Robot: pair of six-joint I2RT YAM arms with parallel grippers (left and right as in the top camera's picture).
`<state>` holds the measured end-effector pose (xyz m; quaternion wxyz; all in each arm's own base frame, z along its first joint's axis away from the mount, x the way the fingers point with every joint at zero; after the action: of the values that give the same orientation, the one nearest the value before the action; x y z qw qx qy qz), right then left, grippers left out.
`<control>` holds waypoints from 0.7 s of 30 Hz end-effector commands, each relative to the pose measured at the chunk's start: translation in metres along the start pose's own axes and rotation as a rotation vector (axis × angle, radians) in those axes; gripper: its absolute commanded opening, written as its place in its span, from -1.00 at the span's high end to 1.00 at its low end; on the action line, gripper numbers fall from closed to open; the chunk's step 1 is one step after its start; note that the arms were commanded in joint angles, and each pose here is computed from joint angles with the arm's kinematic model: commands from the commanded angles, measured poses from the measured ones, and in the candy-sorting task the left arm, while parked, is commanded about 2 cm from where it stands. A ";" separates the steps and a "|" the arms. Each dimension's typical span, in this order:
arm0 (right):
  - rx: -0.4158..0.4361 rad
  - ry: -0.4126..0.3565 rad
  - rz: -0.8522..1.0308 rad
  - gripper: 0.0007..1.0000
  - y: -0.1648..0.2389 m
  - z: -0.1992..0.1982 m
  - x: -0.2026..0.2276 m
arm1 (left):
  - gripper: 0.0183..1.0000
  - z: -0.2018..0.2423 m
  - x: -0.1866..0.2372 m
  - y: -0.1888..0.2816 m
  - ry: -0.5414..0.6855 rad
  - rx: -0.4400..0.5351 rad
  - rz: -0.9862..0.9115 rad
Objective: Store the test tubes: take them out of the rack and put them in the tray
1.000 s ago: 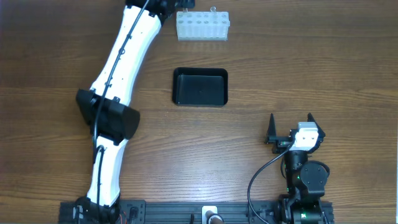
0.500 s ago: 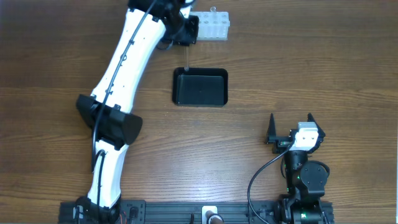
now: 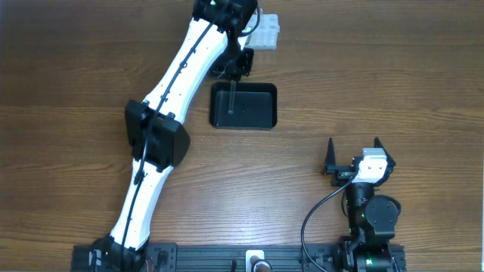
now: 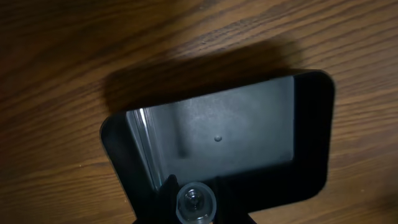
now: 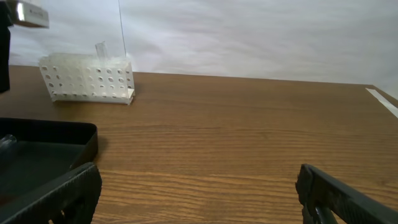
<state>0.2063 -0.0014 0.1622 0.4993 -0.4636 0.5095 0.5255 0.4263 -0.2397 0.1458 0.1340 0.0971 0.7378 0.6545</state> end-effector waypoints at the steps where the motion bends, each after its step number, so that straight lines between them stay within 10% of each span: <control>1: -0.001 -0.010 0.001 -0.98 0.000 -0.001 0.003 | 0.96 0.002 -0.001 -0.012 0.020 0.009 0.027; 21: -0.001 -0.010 0.001 -0.99 0.000 -0.001 0.003 | 0.89 0.028 -0.002 -0.058 0.118 -0.010 0.115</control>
<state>0.2063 -0.0014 0.1622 0.4993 -0.4636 0.5095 0.5255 0.4336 -0.2289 0.0996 0.0821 0.1108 0.7317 0.6675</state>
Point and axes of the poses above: each gripper's point midway between its finger pads, its own y axis back along the fingers, its own z axis along the line the jaws close on, x = y × z, the point moved 4 cm from there along y, back along the fingers, and after that the axes turned 6 degrees about -y, right-handed, at the moved point
